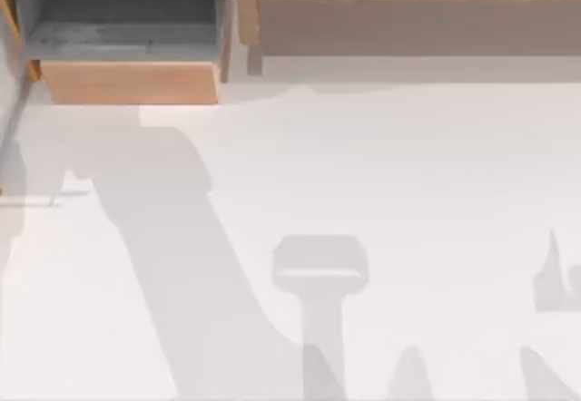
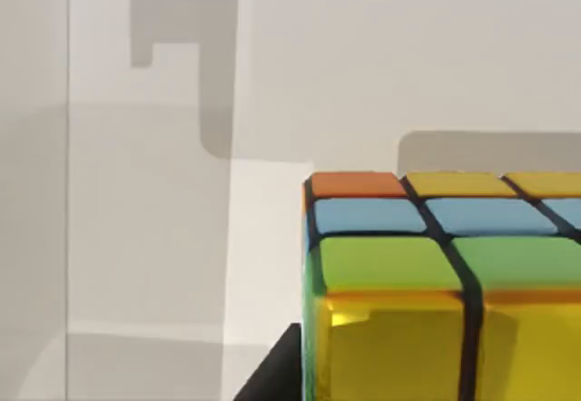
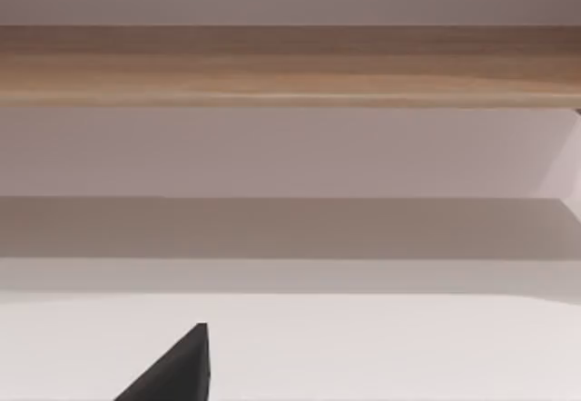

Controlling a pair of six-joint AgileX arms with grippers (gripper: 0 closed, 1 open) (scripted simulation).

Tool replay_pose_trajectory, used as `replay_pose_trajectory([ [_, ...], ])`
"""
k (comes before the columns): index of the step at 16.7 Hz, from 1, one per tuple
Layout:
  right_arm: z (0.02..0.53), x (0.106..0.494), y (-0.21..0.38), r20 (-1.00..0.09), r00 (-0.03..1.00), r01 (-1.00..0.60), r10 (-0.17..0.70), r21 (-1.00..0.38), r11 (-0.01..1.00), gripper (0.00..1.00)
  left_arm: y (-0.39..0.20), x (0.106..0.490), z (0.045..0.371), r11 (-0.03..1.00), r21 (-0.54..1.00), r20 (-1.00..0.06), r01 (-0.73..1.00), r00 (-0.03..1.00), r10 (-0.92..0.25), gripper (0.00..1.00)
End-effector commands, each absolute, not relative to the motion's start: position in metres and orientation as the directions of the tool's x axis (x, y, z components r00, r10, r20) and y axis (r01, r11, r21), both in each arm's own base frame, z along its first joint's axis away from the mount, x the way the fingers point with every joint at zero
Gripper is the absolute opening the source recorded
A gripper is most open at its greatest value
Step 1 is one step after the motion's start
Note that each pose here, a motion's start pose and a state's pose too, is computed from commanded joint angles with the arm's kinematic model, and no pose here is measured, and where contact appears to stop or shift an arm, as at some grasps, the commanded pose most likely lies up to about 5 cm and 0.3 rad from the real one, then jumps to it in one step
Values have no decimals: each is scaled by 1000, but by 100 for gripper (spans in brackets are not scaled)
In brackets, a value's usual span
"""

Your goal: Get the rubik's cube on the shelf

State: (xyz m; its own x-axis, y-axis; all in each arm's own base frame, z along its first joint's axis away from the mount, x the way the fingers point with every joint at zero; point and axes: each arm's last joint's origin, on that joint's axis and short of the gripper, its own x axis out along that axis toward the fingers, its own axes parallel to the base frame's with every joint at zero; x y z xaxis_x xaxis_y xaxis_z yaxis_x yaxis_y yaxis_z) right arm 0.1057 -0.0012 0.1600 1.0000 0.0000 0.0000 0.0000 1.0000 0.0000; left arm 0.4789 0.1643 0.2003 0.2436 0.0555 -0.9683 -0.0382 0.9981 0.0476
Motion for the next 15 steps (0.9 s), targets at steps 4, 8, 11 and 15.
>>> replay_pose_trajectory([
  [4,160,106,-1,0,1000,0,0,0,1000,100,174,480,193,999,11,-978,48,208,1,0],
  [8,160,106,-1,0,1000,0,0,0,1000,100,175,481,190,998,0,-980,62,198,-12,0],
  [11,160,106,-1,0,1000,0,0,0,1000,100,173,481,190,998,3,-980,67,198,-10,0],
  [15,160,106,-1,0,1000,0,0,0,1000,100,155,473,225,995,78,-978,69,198,63,0],
])
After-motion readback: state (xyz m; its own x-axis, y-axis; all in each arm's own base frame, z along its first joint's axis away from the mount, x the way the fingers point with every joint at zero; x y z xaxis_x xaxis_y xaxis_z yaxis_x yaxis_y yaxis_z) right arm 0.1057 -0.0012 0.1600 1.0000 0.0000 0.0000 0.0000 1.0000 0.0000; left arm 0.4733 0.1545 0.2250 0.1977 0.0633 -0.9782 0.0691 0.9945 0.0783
